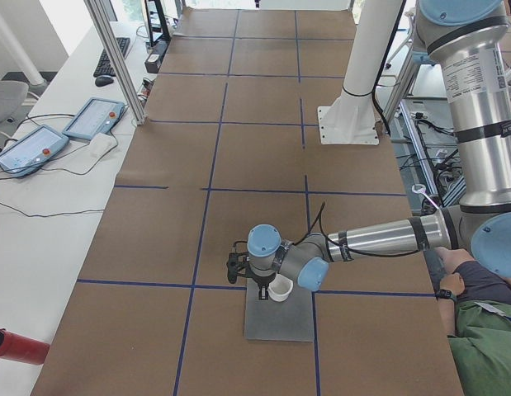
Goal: Place cup on laptop
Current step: 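Move the held mug with the left gripper above the silver laptop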
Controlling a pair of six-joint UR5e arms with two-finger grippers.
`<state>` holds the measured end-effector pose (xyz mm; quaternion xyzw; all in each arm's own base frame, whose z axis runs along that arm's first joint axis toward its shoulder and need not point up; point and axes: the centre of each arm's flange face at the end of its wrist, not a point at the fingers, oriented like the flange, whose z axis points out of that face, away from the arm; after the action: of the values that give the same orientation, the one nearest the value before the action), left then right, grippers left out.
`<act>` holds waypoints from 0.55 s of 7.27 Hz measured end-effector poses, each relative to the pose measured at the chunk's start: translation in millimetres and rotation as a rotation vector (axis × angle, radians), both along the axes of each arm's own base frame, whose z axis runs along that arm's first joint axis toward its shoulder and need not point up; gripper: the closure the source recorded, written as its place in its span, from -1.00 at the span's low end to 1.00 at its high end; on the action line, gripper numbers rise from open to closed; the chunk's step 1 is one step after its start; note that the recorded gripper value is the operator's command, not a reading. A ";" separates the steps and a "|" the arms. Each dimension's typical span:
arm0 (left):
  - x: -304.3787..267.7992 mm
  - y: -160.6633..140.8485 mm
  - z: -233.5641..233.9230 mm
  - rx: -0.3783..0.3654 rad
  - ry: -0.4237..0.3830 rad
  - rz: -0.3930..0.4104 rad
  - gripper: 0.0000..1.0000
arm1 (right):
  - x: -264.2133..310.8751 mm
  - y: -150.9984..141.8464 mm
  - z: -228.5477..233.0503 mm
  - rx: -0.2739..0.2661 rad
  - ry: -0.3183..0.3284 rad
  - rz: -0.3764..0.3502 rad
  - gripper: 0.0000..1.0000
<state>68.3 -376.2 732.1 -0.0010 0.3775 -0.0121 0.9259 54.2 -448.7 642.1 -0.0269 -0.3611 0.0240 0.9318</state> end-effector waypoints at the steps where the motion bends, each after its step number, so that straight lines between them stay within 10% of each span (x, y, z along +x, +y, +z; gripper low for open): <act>1: 0.2 0.1 0.2 0.002 0.003 0.004 -1.00 | 0.0 0.0 0.0 0.000 0.000 0.000 -1.00; 4: 4.1 -1.3 -14.2 0.009 0.075 0.030 -1.00 | 0.0 0.0 0.0 0.000 0.000 0.000 -1.00</act>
<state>72.4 -377.5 718.0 -0.0026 0.4120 0.0034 0.9112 54.2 -448.7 642.1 -0.0270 -0.3611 0.0242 0.9318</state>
